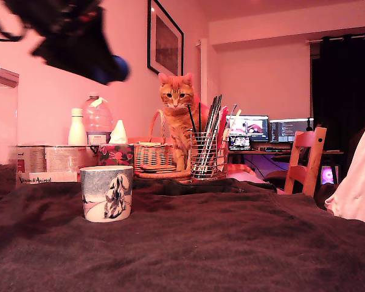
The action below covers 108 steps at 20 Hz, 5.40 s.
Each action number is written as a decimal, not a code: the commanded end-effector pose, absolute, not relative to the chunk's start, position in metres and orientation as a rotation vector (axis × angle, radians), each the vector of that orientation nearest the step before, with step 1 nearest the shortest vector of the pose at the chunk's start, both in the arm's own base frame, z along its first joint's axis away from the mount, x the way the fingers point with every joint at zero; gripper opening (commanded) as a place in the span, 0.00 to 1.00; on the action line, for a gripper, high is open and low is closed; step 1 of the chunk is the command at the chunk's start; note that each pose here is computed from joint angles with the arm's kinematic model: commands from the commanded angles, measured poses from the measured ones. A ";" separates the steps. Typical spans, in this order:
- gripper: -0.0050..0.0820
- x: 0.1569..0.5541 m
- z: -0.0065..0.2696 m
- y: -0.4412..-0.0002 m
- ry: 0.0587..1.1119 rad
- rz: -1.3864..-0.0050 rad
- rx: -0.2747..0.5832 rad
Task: Pick up the coffee capsules on the table and drop them inside the coffee cup
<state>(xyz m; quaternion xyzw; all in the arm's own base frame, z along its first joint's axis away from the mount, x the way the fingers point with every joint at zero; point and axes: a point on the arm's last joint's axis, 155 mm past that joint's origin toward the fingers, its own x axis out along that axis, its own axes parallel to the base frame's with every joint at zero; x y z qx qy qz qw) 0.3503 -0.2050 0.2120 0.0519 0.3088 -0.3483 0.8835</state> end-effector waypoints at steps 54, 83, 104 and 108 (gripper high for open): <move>0.45 0.410 0.098 -0.185 0.977 -0.542 0.057; 0.03 0.374 0.181 -0.147 0.591 -0.522 0.021; 0.03 0.283 0.136 -0.050 0.270 -0.218 -0.115; 0.03 0.270 0.132 -0.051 0.212 -0.230 -0.117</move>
